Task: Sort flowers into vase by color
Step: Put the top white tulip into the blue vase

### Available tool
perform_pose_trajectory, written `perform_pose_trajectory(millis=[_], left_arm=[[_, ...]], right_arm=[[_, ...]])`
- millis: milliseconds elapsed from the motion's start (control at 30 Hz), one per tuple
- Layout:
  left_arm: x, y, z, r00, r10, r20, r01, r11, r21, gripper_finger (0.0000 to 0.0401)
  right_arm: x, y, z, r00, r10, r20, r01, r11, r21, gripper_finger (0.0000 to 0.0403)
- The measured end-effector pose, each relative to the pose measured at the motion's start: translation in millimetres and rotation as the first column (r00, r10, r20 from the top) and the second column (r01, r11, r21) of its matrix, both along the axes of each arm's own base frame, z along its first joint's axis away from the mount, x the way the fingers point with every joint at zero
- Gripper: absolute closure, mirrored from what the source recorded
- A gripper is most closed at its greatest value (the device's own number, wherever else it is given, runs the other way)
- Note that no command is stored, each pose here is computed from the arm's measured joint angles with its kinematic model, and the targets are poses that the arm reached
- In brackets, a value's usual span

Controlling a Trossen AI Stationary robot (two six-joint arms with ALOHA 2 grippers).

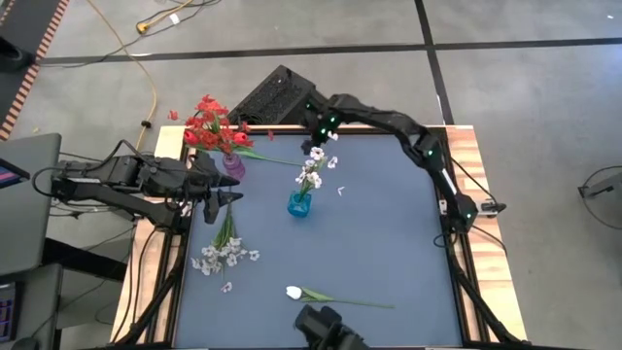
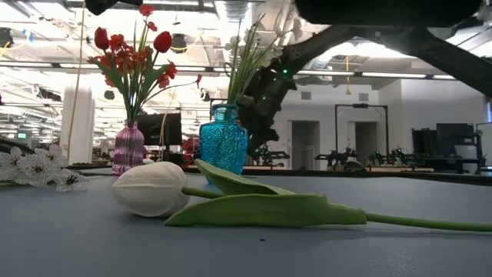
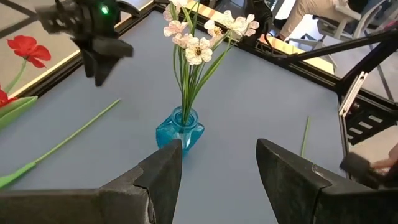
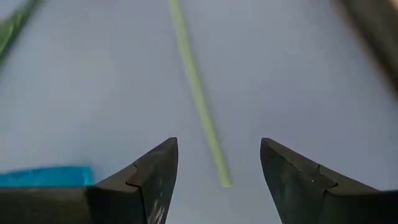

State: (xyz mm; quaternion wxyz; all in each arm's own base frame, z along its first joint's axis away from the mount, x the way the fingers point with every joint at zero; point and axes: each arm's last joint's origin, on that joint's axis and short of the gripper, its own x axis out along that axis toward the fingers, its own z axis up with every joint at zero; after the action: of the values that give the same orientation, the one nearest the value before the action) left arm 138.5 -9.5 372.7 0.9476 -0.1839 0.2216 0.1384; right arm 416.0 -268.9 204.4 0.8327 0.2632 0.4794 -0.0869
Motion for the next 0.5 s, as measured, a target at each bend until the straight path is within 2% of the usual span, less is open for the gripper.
perform_pose_trajectory(millis=[100, 233, 400, 500], left_arm=[[0, 0, 0, 1.000, 0.007, 0.003, -0.007, 1.000, -0.015, 0.0207], [0, 0, 0, 1.000, 0.011, 0.004, -0.011, 1.000, -0.023, 0.0207], [0, 0, 0, 1.000, 0.012, 0.005, -0.012, 1.000, -0.023, 0.0207], [0, 0, 0, 1.000, 0.015, 0.007, -0.015, 0.999, -0.029, 0.0207]], right_arm=[[5, 12, -2, 0.998, 0.050, -0.036, -0.052, 0.998, -0.038, 0.0148], [11, 24, -3, 0.988, 0.051, -0.146, -0.078, 0.979, -0.188, 0.0148], [25, 46, -9, 0.978, 0.125, -0.168, -0.161, 0.961, -0.224, 0.0148], [34, 54, -22, 0.970, 0.105, -0.220, -0.168, 0.943, -0.287, 0.0148]])
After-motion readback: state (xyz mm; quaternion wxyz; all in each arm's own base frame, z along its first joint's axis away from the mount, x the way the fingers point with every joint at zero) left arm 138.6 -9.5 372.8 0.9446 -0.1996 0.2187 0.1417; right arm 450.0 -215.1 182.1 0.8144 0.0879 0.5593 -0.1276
